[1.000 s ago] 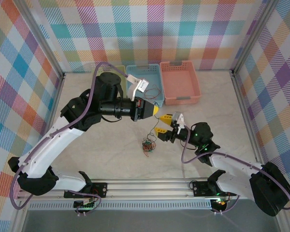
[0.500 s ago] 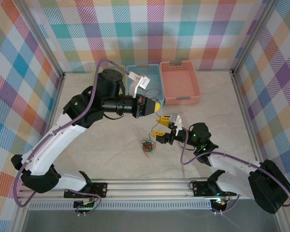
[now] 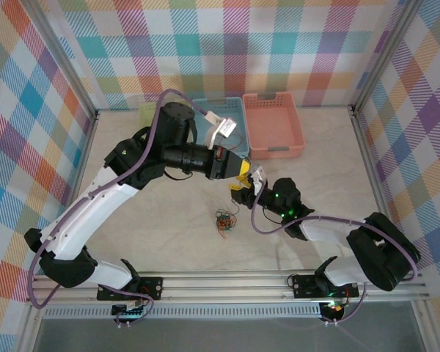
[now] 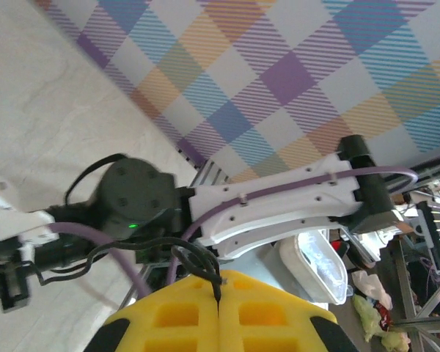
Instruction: Untangle the cables
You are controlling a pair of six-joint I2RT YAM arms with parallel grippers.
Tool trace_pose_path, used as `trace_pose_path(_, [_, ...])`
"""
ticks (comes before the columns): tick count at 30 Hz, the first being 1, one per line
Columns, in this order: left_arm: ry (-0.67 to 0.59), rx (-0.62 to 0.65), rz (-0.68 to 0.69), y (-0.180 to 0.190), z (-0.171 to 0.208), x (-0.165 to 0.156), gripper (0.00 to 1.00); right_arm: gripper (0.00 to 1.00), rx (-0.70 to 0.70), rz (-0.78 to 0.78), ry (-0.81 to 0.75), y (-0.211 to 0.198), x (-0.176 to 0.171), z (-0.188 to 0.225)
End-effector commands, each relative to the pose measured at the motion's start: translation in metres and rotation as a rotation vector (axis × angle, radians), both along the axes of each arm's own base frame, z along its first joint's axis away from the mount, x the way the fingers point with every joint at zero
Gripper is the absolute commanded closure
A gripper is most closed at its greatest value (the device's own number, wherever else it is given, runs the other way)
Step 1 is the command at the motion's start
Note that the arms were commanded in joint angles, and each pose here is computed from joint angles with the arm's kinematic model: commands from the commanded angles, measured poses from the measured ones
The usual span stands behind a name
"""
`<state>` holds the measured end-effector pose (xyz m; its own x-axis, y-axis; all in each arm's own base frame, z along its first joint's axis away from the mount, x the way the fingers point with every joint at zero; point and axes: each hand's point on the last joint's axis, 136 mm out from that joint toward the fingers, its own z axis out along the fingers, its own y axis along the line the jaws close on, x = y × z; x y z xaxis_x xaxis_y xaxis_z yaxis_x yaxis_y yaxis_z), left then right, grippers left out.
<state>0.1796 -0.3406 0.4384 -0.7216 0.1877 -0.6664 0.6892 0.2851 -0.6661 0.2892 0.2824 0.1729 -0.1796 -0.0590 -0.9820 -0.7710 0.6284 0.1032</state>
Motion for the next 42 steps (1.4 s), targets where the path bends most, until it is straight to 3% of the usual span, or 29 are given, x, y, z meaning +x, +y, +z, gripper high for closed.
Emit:
trace_pose_path(1, [-0.040, -0.069, -0.043, 0.013, 0.035, -0.022, 1.00, 0.58, -0.002, -0.124, -0.015, -0.007, 0.024, 0.011])
trace_pose_path(12, [-0.128, -0.167, -0.022, 0.054, 0.079, -0.057, 1.00, 0.63, -0.090, -0.411, 0.095, -0.055, 0.059, -0.016])
trace_pose_path(20, [-0.278, -0.242, 0.096, 0.105, 0.118, -0.079, 1.00, 0.63, -0.128, -0.570, 0.215, -0.093, 0.072, -0.040])
trace_pose_path(24, [-0.385, -0.270, 0.245, 0.143, 0.136, -0.082, 1.00, 0.62, -0.128, -0.632, 0.256, -0.110, 0.076, -0.047])
trace_pose_path(32, [-0.520, -0.216, 0.591, 0.210, 0.136, -0.062, 1.00, 0.62, -0.161, -0.756, 0.379, -0.138, 0.082, -0.070])
trace_pose_path(38, [-0.577, -0.121, 0.788, 0.244, 0.129, -0.044, 1.00, 0.62, -0.167, -0.816, 0.419, -0.151, 0.083, -0.076])
trace_pose_path(42, [-0.649, -0.013, 0.996, 0.283, 0.129, -0.029, 1.00, 0.62, -0.168, -0.833, 0.443, -0.156, 0.084, -0.080])
